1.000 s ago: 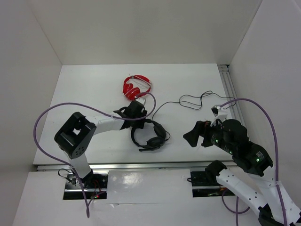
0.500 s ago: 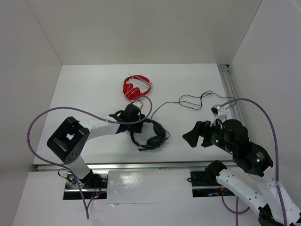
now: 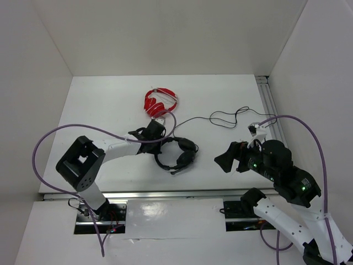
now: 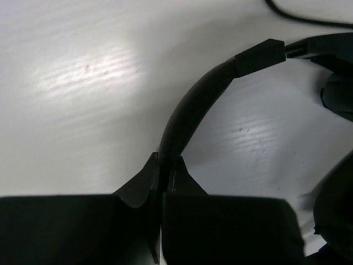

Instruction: Wrap the headphones

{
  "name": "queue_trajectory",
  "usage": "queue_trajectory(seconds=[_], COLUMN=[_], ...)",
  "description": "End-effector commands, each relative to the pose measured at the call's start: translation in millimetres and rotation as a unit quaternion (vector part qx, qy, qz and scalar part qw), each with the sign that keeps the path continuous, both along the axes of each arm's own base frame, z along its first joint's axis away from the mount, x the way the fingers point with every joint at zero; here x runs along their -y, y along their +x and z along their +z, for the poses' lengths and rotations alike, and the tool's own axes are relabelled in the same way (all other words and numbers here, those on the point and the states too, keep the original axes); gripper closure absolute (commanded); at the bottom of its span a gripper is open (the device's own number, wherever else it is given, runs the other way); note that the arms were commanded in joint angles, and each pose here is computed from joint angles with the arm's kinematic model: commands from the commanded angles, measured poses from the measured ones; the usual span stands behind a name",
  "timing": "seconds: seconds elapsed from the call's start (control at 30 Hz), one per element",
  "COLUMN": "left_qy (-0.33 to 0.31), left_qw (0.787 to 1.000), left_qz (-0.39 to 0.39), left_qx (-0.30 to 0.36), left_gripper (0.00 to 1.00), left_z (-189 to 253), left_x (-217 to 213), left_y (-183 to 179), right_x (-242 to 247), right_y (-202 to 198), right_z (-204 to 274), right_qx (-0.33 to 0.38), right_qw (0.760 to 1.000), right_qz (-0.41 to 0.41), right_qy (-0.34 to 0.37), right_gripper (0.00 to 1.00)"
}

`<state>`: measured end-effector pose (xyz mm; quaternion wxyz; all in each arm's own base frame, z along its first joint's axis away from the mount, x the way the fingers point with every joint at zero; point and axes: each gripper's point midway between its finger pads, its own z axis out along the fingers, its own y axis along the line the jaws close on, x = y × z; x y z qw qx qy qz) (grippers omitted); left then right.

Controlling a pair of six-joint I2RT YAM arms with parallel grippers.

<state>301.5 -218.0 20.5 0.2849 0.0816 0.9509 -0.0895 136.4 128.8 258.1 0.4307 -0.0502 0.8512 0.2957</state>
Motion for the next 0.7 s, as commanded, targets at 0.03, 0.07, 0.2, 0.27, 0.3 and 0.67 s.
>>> queue_trajectory(seconds=[0.03,0.07,0.2,0.27,0.3,0.67], left_qy=[0.024,0.037,0.06,0.037,0.025,-0.102], left_qw=[0.998,0.997,0.982,0.971,0.97,0.959], left_qz=[0.049,0.065,0.162,0.214,0.216,0.166], left_qx=[0.009,0.014,0.08,0.104,0.112,0.207], left_gripper=[1.0,1.0,1.0,1.0,1.0,1.0], left_z=[50,69,160,201,226,389], left_x=[-15,-21,-58,-78,-84,-122], left_y=[-20,-25,-40,-49,-56,-94], right_x=[-5,-7,-12,-21,-23,-89], right_y=[7,9,10,11,15,52], right_z=[35,40,65,75,76,51], right_qx=[0.062,0.071,0.143,0.176,0.184,0.311], right_qw=[0.998,0.997,0.986,0.976,0.974,0.922], right_qz=[0.007,0.007,0.019,0.033,0.033,0.16], right_qy=[0.032,0.038,0.089,0.122,0.127,0.164], right_gripper=[0.0,0.0,0.0,0.0,0.0,0.0])
